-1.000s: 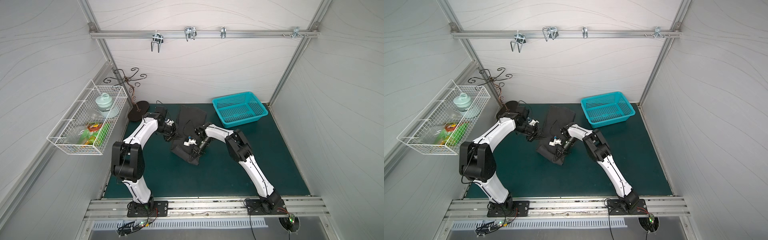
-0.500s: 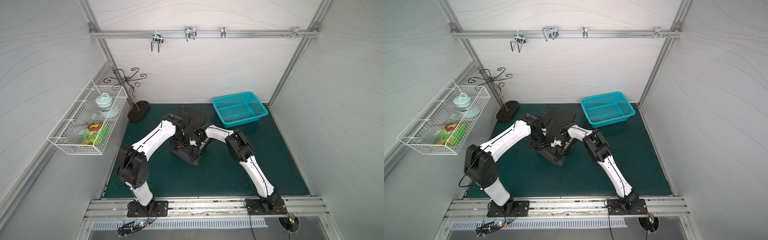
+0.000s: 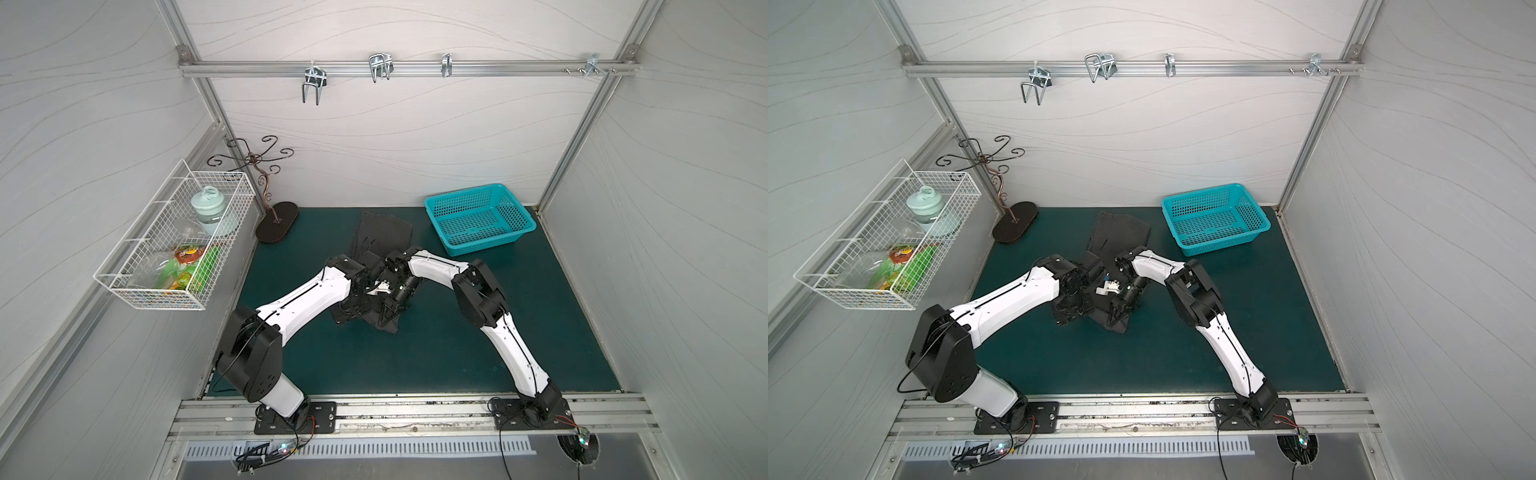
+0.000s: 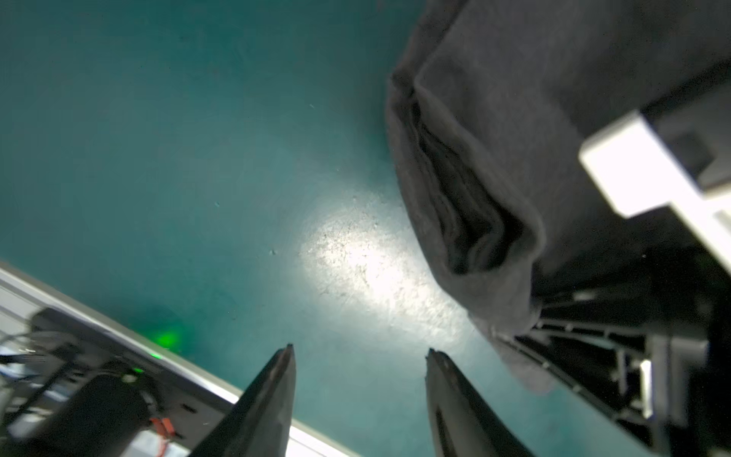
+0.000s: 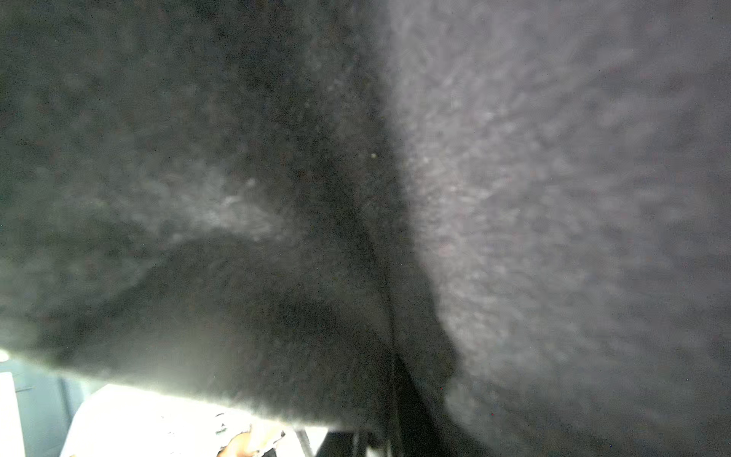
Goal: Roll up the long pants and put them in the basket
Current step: Roll the long pant at the center of the board.
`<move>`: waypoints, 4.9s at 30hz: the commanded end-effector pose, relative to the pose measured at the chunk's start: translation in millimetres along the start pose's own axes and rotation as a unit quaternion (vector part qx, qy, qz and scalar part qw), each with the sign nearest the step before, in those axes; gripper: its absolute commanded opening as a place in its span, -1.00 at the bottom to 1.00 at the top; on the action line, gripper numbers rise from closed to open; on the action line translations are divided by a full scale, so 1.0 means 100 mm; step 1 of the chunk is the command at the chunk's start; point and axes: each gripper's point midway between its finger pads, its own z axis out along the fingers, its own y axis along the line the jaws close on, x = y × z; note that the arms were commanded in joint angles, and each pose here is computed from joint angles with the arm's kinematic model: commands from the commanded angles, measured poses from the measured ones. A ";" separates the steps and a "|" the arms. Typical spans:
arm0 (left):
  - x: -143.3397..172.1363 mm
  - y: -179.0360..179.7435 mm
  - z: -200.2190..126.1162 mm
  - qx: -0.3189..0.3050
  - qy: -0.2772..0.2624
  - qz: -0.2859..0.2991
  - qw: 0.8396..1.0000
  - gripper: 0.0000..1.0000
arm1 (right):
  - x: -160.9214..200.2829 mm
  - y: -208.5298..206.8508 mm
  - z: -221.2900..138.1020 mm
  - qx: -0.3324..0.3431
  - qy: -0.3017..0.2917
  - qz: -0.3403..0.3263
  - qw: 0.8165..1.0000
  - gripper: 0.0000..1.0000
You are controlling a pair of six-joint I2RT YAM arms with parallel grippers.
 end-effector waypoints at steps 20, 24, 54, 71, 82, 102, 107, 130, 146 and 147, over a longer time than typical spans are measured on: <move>0.07 -0.30 0.18 0.059 -0.066 -0.101 0.991 0.30 | 0.32 -0.34 0.43 0.086 0.078 0.025 0.993 -1.00; 0.12 -0.22 0.30 0.059 -0.063 -0.120 0.989 0.34 | 0.32 -0.35 0.41 0.087 0.076 0.025 0.993 -1.00; -0.19 -0.23 0.52 0.056 -0.145 -0.170 0.973 -0.15 | 0.40 -0.26 0.39 0.086 0.075 0.012 0.993 -1.00; -0.31 0.10 0.92 0.037 -0.100 -0.213 0.971 -1.00 | 0.50 -0.06 0.23 0.086 0.067 -0.012 0.994 -1.00; -0.51 0.06 0.98 0.030 -0.084 -0.209 0.974 -1.00 | 0.60 0.15 0.04 0.102 0.054 -0.040 0.993 -0.20; -0.61 -0.18 1.27 0.035 -0.023 -0.209 0.977 -1.00 | 0.61 0.30 -0.37 0.240 -0.063 -0.099 0.964 0.03; -0.52 -0.42 1.46 0.063 0.043 -0.197 0.977 -1.00 | 0.52 0.38 -0.37 0.324 -0.092 -0.156 0.928 0.06; -0.25 -0.68 1.65 0.060 0.153 -0.126 0.978 -1.00 | -0.45 -0.49 -0.96 0.603 -0.135 -0.229 0.753 0.18; -0.26 -0.74 1.70 0.061 0.158 -0.126 0.977 -1.00 | -0.44 -0.41 -0.88 0.592 -0.125 -0.244 0.758 0.17; -0.25 -0.74 1.70 0.061 0.159 -0.126 0.977 -1.00 | -0.43 -0.36 -0.84 0.589 -0.124 -0.249 0.759 0.17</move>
